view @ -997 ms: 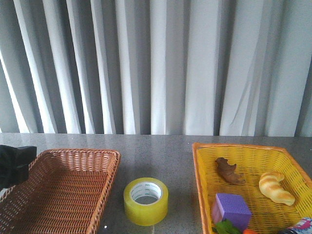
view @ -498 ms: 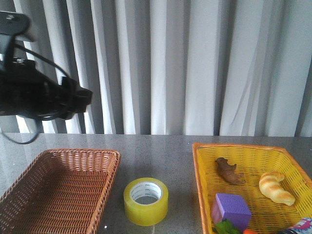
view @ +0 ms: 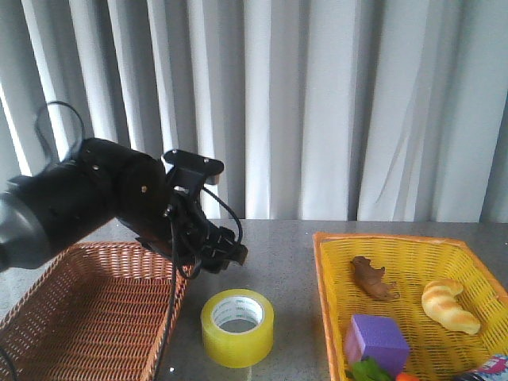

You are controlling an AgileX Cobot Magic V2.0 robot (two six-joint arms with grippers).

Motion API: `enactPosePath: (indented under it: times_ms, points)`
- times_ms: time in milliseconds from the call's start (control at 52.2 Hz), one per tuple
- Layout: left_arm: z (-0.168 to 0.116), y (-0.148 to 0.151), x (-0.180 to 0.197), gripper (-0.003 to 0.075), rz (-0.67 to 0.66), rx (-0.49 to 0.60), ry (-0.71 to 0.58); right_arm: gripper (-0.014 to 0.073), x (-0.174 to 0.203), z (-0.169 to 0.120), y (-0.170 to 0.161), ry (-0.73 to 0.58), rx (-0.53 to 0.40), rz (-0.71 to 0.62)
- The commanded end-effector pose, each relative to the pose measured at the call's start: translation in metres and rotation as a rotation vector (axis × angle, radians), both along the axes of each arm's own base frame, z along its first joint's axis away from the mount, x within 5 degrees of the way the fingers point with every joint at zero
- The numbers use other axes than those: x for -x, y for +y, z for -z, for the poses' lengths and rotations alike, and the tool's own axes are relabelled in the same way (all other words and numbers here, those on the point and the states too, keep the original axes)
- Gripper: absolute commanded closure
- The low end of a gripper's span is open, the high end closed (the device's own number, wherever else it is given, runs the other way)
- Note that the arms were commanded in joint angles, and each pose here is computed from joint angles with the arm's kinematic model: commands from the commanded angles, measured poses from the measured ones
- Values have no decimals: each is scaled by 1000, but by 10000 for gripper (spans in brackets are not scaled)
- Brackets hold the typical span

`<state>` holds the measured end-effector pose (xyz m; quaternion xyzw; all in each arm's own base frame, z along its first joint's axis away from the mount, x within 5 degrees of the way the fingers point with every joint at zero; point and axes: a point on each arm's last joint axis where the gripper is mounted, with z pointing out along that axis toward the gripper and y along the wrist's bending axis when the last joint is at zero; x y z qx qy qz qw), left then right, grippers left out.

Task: Transfer tape with both arms
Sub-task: 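Lower the left gripper onto the tape roll rim and close it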

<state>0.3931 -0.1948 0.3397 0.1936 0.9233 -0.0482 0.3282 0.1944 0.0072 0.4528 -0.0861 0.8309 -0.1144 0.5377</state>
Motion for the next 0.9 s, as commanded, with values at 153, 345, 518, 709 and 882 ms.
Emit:
enactPosePath:
  times_ms: [153, 345, 518, 709, 882]
  points:
    - [0, -8, -11, 218, -28, 54, -37, 600, 5, -16, -2, -102, 17, -2]
    - [20, -12, -19, 218, -28, 34, 3, 600, 5, -16, -2, -102, 17, -2]
    - [25, -13, -20, 218, -32, 29, 16, 600, 5, -16, -2, -102, 17, -2]
    - [25, -13, -21, 218, -37, 34, 16, 600, 5, -16, -2, -102, 17, -2]
    - [34, -15, -23, 218, -39, 29, 47, 600, 5, -16, -2, -102, 17, -2]
